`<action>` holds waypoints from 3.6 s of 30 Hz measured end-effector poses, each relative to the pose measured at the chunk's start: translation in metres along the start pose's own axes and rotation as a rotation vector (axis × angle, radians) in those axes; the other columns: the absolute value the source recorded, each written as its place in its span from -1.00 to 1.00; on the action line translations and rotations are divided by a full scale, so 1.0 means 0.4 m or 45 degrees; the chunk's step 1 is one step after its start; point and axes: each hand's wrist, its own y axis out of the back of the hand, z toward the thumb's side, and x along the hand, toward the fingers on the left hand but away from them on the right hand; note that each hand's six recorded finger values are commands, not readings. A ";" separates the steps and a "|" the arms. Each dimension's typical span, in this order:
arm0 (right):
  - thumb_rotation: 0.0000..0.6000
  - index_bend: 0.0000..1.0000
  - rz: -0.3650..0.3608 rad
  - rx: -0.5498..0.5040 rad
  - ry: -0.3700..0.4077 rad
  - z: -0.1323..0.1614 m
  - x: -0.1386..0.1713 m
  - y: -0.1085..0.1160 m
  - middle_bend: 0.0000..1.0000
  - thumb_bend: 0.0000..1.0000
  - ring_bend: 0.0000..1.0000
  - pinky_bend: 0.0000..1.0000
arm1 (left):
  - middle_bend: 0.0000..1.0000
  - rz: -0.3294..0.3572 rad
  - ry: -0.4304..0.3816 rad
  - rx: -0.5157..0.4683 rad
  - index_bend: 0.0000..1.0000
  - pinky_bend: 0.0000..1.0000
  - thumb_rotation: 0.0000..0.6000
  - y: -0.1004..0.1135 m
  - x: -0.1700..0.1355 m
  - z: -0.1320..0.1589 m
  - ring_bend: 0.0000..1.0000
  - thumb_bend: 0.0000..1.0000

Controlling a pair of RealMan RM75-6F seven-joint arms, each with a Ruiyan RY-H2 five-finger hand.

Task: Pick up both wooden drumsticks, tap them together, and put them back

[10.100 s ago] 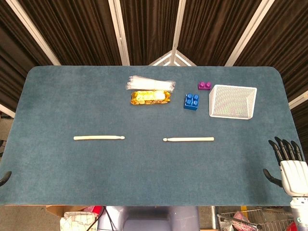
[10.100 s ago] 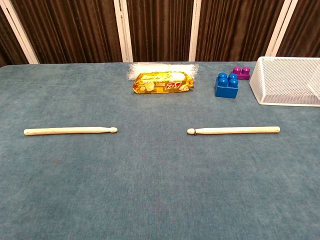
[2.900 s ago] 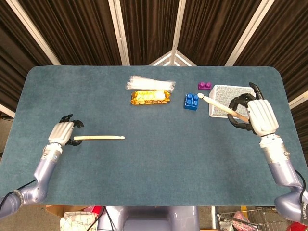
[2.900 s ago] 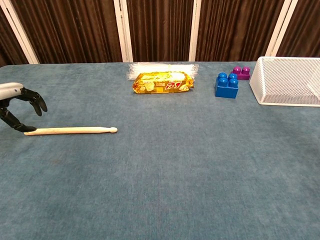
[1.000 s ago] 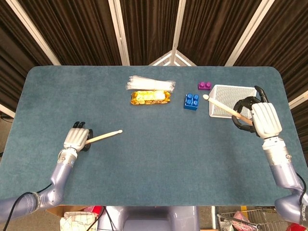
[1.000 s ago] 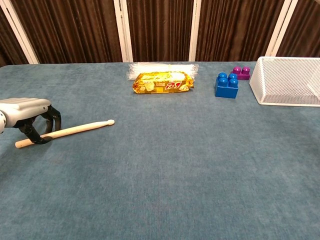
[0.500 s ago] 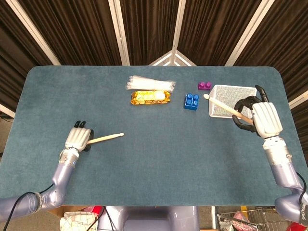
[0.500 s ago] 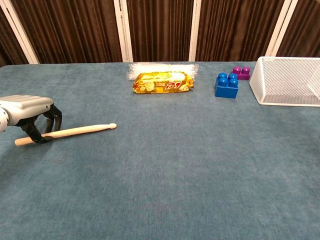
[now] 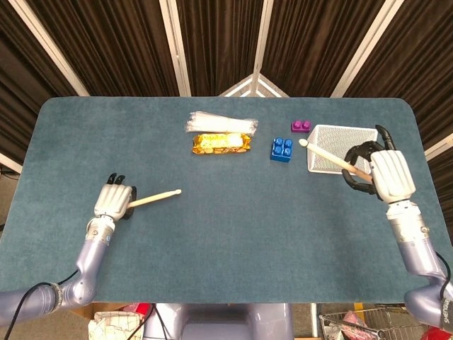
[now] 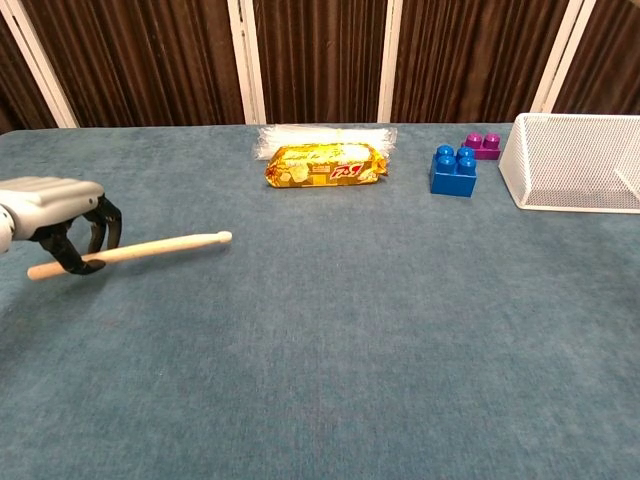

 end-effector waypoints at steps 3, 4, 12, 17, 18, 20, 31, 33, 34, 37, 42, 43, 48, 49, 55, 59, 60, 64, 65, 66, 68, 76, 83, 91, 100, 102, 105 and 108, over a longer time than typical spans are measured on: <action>1.00 0.35 0.000 -0.002 0.004 0.007 0.000 -0.003 0.21 -0.08 -0.24 -1.00 | 0.10 0.054 -0.011 -0.011 0.13 -1.00 1.00 0.029 -0.008 -0.007 -0.78 0.18; 1.00 0.35 0.001 0.000 0.007 0.009 0.000 -0.006 0.21 -0.08 -0.24 -1.00 | 0.11 0.073 -0.017 -0.016 0.13 -1.00 1.00 0.040 -0.011 -0.010 -0.78 0.18; 1.00 0.36 0.015 -0.016 0.038 0.046 -0.023 -0.032 0.22 -0.02 -0.23 -1.00 | 0.13 0.208 -0.110 -0.093 0.15 -1.00 1.00 0.106 -0.035 -0.021 -0.75 0.20; 1.00 0.36 0.008 -0.015 0.078 0.078 -0.050 -0.040 0.22 -0.02 -0.23 -1.00 | 0.13 0.333 -0.217 -0.230 0.15 -1.00 1.00 0.158 -0.056 -0.014 -0.75 0.20; 1.00 0.36 0.007 -0.017 0.086 0.086 -0.057 -0.041 0.22 -0.02 -0.23 -1.00 | 0.13 0.363 -0.242 -0.261 0.15 -1.00 1.00 0.170 -0.061 -0.013 -0.75 0.20; 1.00 0.36 0.006 -0.021 0.098 0.102 -0.071 -0.043 0.22 -0.02 -0.23 -1.00 | 0.13 0.429 -0.303 -0.333 0.16 -1.00 1.00 0.195 -0.073 -0.009 -0.75 0.20; 1.00 0.36 0.052 -0.045 0.114 0.166 -0.127 -0.080 0.22 -0.02 -0.23 -1.00 | 0.14 0.692 -0.522 -0.502 0.17 -1.00 1.00 0.281 -0.120 0.012 -0.75 0.19; 1.00 0.36 0.059 -0.049 0.121 0.179 -0.134 -0.088 0.22 -0.02 -0.23 -1.00 | 0.14 0.698 -0.541 -0.526 0.18 -1.00 1.00 0.284 -0.120 0.024 -0.75 0.19; 1.00 0.36 0.063 -0.051 0.126 0.186 -0.137 -0.091 0.22 -0.02 -0.23 -1.00 | 0.14 0.696 -0.548 -0.531 0.18 -1.00 1.00 0.285 -0.119 0.030 -0.75 0.19; 1.00 0.36 0.075 -0.059 0.148 0.214 -0.143 -0.104 0.22 -0.02 -0.23 -1.00 | 0.14 0.681 -0.564 -0.523 0.18 -1.00 1.00 0.287 -0.113 0.051 -0.75 0.19; 1.00 0.36 0.098 -0.043 0.182 0.271 -0.156 -0.125 0.22 -0.02 -0.23 -1.00 | 0.14 0.659 -0.585 -0.504 0.18 -1.00 1.00 0.289 -0.106 0.109 -0.75 0.19; 1.00 0.36 0.102 -0.041 0.185 0.281 -0.159 -0.128 0.22 -0.02 -0.23 -1.00 | 0.14 0.654 -0.587 -0.501 0.18 -1.00 1.00 0.290 -0.104 0.123 -0.75 0.19; 1.00 0.36 0.126 -0.035 0.208 0.336 -0.169 -0.150 0.23 -0.02 -0.23 -1.00 | 0.14 0.633 -0.602 -0.485 0.17 -1.00 1.00 0.293 -0.098 0.177 -0.75 0.19; 1.00 0.36 0.130 -0.033 0.216 0.346 -0.169 -0.153 0.23 -0.02 -0.23 -1.00 | 0.14 0.628 -0.610 -0.489 0.18 -1.00 1.00 0.294 -0.097 0.193 -0.75 0.19; 1.00 0.36 0.153 -0.029 0.243 0.398 -0.164 -0.176 0.23 -0.02 -0.23 -1.00 | 0.14 0.624 -0.641 -0.542 0.17 -1.00 1.00 0.301 -0.098 0.263 -0.75 0.19; 1.00 0.36 0.170 -0.030 0.241 0.423 -0.160 -0.192 0.23 -0.02 -0.23 -1.00 | 0.14 0.630 -0.638 -0.552 0.17 -1.00 1.00 0.302 -0.096 0.300 -0.75 0.19; 1.00 0.36 0.173 -0.028 0.241 0.427 -0.159 -0.194 0.23 -0.02 -0.23 -1.00 | 0.14 0.629 -0.638 -0.559 0.17 -1.00 1.00 0.302 -0.096 0.308 -0.75 0.19; 1.00 0.37 0.179 -0.027 0.243 0.444 -0.155 -0.198 0.23 -0.02 -0.23 -1.00 | 0.15 0.625 -0.643 -0.599 0.18 -1.00 1.00 0.302 -0.099 0.334 -0.75 0.19; 1.00 0.37 0.179 -0.026 0.246 0.447 -0.153 -0.198 0.23 -0.02 -0.23 -1.00 | 0.15 0.627 -0.643 -0.602 0.18 -1.00 1.00 0.302 -0.100 0.337 -0.75 0.19; 1.00 0.37 0.178 -0.024 0.248 0.449 -0.152 -0.198 0.23 -0.02 -0.23 -1.00 | 0.15 0.631 -0.642 -0.606 0.18 -1.00 1.00 0.303 -0.100 0.338 -0.75 0.19; 1.00 0.38 0.174 -0.021 0.252 0.453 -0.149 -0.197 0.23 -0.02 -0.23 -1.00 | 0.15 0.640 -0.634 -0.621 0.18 -1.00 1.00 0.303 -0.102 0.339 -0.75 0.19; 1.00 0.38 0.157 -0.012 0.265 0.453 -0.140 -0.188 0.24 -0.01 -0.23 -1.00 | 0.15 0.635 -0.589 -0.679 0.18 -1.00 1.00 0.302 -0.100 0.335 -0.75 0.19; 1.00 0.38 0.158 -0.014 0.256 0.442 -0.136 -0.188 0.24 -0.01 -0.23 -1.00 | 0.15 0.633 -0.569 -0.670 0.18 -1.00 1.00 0.301 -0.103 0.335 -0.75 0.19; 1.00 0.38 0.155 -0.017 0.251 0.437 -0.137 -0.184 0.24 -0.01 -0.23 -1.00 | 0.15 0.616 -0.594 -0.658 0.17 -1.00 1.00 0.292 -0.107 0.345 -0.75 0.19; 1.00 0.38 0.132 0.026 0.188 0.353 -0.134 -0.161 0.24 -0.01 -0.23 -1.00 | 0.15 0.593 -0.567 -0.501 0.17 -1.00 1.00 0.255 -0.100 0.229 -0.75 0.19; 1.00 0.38 0.134 0.058 0.181 0.321 -0.127 -0.164 0.24 -0.01 -0.23 -1.00 | 0.15 0.584 -0.537 -0.440 0.17 -1.00 1.00 0.242 -0.094 0.172 -0.75 0.19; 1.00 0.38 0.139 0.108 0.180 0.271 -0.112 -0.176 0.24 -0.01 -0.23 -1.00 | 0.15 0.554 -0.475 -0.329 0.17 -1.00 1.00 0.217 -0.081 0.065 -0.75 0.19; 1.00 0.38 0.152 0.150 0.185 0.220 -0.095 -0.198 0.24 -0.01 -0.23 -1.00 | 0.15 0.510 -0.428 -0.210 0.17 -1.00 1.00 0.181 -0.068 -0.016 -0.75 0.19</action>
